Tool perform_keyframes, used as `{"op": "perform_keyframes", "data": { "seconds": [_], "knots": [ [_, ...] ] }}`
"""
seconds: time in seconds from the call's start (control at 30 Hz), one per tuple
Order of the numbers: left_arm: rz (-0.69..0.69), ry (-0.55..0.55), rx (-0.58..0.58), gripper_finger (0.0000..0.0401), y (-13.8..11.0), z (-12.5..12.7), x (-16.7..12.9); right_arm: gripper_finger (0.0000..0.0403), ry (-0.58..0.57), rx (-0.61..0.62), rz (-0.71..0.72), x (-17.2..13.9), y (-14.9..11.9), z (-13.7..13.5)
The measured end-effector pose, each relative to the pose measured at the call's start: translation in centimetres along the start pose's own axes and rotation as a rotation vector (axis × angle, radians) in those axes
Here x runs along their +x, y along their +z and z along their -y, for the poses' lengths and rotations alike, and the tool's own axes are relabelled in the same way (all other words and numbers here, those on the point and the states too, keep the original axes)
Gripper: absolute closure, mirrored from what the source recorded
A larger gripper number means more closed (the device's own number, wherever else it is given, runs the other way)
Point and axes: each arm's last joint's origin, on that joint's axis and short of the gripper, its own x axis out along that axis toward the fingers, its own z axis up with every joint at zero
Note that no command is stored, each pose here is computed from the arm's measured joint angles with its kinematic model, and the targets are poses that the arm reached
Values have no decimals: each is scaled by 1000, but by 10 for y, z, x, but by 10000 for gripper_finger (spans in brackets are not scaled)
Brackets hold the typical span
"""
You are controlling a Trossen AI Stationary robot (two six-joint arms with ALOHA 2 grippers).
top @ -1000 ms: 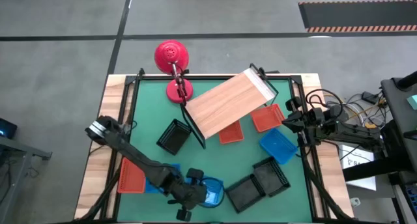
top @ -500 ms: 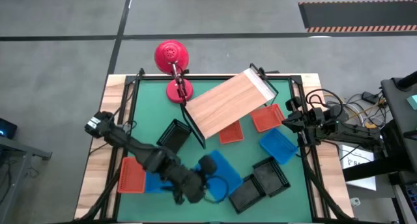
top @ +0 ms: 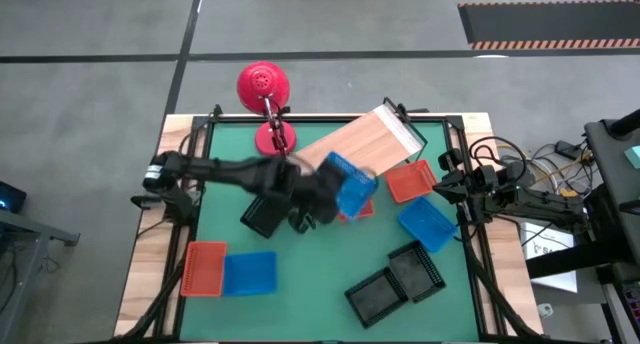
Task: Stack baskets on shelf by color
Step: Put the middle blue basket on the shelf
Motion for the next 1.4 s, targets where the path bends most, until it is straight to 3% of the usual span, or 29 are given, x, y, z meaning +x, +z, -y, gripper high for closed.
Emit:
{"op": "perform_keyframes", "data": {
  "seconds": [0.13,0.4,0.63,1.07,1.27,1.4],
  "knots": [
    [47,-66,-48,401,-13,-14,3,394,0,0,0,0,0,0],
    [-8,-57,-92,400,-31,-27,6,394,0,-1,0,0,0,0],
    [-42,-53,-124,372,-44,-34,12,394,0,-26,0,0,0,0],
    [-80,-16,-148,316,-46,-35,12,394,0,-43,0,0,0,0],
    [-46,1,-150,314,-42,-31,-9,394,-1,-44,-4,0,-1,0],
    [42,29,-312,314,-28,-22,-30,394,-39,-53,-39,4,-5,3]
  ]
}}
